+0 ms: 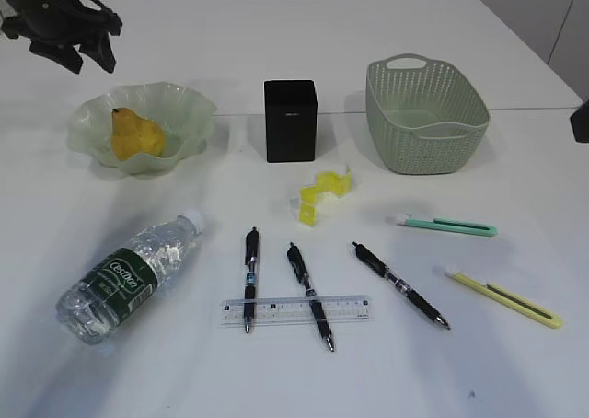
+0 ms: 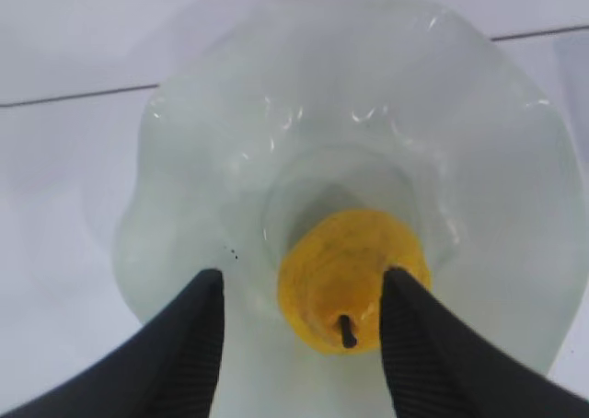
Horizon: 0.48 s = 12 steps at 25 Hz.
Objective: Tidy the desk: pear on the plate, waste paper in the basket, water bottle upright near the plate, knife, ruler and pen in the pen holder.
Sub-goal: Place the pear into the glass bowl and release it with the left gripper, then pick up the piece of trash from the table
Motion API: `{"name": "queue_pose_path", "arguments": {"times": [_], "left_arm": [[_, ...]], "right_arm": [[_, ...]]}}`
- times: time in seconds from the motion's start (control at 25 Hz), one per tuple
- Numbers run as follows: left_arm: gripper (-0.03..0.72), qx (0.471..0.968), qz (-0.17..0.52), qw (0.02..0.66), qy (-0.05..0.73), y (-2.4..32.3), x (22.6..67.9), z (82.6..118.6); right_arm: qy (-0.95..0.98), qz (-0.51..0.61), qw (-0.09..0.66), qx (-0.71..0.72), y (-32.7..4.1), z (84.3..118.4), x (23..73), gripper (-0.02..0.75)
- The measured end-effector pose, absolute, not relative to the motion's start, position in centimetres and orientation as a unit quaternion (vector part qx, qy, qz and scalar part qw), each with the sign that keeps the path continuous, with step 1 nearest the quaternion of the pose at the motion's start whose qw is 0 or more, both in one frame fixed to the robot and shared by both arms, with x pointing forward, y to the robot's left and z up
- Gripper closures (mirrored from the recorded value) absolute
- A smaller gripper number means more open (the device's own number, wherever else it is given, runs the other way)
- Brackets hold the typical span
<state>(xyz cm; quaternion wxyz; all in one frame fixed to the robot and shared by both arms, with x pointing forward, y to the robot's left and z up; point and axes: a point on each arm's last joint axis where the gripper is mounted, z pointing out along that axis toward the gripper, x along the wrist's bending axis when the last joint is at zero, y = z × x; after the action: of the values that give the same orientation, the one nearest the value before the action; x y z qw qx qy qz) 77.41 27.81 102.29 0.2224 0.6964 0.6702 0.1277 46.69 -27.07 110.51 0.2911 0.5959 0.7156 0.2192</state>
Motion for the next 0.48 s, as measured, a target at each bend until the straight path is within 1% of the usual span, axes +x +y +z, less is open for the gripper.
{"name": "queue_pose_path", "arguments": {"times": [0.16,0.48], "left_arm": [[0.304,0.693,0.159,0.234,0.663,28.0,77.4,104.1],[0.305,0.688,0.181,0.255,0.655,28.1,77.0,106.5]], "right_arm": [[0.716,0.22,0.294,0.595,-27.1,110.5,46.7,0.162],[0.715,0.222,0.295,0.594,-27.1,110.6,46.8,0.162]]}}
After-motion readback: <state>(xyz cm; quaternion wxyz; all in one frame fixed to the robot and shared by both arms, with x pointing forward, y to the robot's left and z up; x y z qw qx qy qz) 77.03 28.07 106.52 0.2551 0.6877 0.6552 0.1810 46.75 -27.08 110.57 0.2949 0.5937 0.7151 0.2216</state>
